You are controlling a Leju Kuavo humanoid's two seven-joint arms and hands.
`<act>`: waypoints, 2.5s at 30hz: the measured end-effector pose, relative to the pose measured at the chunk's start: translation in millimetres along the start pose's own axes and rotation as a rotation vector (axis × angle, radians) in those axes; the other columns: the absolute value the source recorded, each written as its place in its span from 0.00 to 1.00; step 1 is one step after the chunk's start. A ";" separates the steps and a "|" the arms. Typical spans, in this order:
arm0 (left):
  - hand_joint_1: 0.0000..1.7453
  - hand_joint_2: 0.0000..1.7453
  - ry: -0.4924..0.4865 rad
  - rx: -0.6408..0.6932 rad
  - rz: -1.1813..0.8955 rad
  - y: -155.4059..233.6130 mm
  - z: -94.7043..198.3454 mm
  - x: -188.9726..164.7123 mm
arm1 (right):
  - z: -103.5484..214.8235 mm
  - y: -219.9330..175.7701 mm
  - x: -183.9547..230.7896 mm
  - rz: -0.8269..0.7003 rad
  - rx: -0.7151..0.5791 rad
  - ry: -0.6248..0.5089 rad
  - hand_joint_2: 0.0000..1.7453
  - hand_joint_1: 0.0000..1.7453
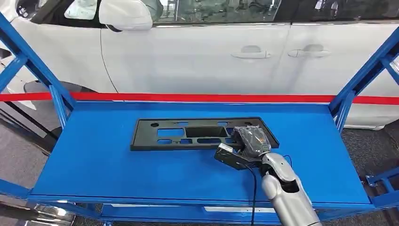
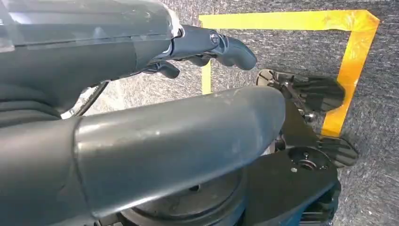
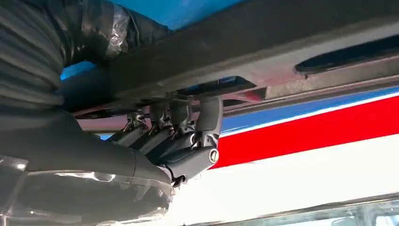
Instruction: Take the parts from the cabinet and place them on the table.
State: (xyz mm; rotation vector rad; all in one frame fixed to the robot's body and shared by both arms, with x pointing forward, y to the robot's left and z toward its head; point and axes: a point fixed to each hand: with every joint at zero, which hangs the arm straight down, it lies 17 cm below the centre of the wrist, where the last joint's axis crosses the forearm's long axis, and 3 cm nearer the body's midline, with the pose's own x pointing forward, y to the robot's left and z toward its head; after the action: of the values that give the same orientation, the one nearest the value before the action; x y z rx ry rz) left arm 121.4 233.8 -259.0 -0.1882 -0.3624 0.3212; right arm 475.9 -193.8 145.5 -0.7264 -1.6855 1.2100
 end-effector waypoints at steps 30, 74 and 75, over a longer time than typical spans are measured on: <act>0.00 1.00 0.012 -0.004 0.077 0.1 0.7 -1.2 | 0.7 -11.8 2.7 0.086 -0.065 -0.036 1.00 1.00; 0.00 1.00 -0.029 0.014 0.142 31.2 7.0 5.8 | -36.2 -115.2 171.5 0.318 -0.365 -0.365 1.00 1.00; 0.00 1.00 -0.024 0.014 0.140 31.7 7.3 3.8 | -39.8 -117.9 178.4 0.310 -0.368 -0.377 1.00 1.00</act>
State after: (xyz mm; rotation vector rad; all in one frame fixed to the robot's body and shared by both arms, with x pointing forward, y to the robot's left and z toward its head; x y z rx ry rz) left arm 113.3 265.6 -258.6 -0.1962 -0.3710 0.4645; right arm 443.4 -67.4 319.5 -1.0646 -2.2047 1.3233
